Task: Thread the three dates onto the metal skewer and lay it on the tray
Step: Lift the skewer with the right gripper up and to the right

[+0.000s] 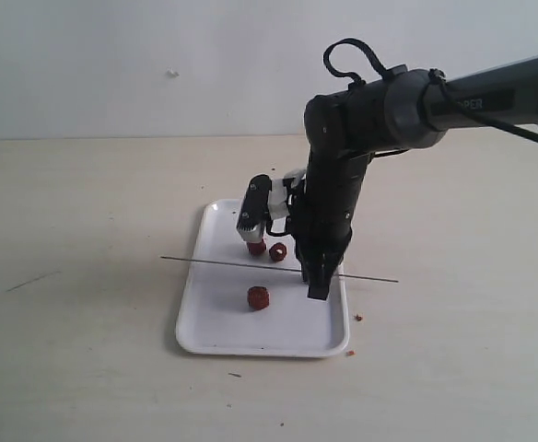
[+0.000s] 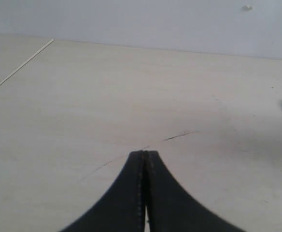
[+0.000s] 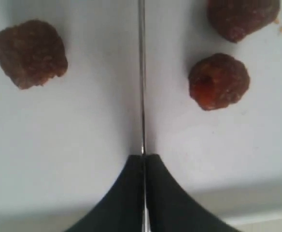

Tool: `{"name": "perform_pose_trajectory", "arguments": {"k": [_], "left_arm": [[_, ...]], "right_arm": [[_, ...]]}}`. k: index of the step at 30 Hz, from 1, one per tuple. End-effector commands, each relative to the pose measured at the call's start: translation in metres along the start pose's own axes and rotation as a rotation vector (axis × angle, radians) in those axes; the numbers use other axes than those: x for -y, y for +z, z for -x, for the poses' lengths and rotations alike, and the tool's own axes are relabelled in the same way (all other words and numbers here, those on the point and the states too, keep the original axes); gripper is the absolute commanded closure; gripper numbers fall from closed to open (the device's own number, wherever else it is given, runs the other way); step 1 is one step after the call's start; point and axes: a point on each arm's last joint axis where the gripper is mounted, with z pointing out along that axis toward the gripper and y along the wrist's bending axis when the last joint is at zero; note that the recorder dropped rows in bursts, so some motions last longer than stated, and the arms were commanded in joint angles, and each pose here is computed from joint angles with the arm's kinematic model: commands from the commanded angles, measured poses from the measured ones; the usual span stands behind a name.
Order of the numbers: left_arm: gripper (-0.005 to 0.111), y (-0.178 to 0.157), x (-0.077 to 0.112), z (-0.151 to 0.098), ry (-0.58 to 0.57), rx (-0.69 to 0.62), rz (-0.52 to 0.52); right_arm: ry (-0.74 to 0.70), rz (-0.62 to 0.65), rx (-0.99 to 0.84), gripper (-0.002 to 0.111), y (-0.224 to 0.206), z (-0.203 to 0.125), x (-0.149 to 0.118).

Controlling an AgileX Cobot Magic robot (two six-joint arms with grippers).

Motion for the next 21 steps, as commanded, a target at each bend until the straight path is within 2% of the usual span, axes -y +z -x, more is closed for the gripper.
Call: {"name": "perform_pose_trajectory", "arguments": {"k": [1,14,21], "left_arm": [[0.107,0.0,0.0,0.0,0.003,0.007,0.0],[0.107,0.0,0.0,0.0,0.003,0.007,0.0],[0.107,0.0,0.0,0.0,0.003,0.007,0.0]], "right_arm": [[0.032,-0.022,0.019,0.108,-0.041,-0.001,-0.004],[0.23,-0.076,0.077,0.108,-0.168,-0.022,-0.039],[0.485,-0.111,0.149,0.108,-0.204,-0.035,-0.057]]}}
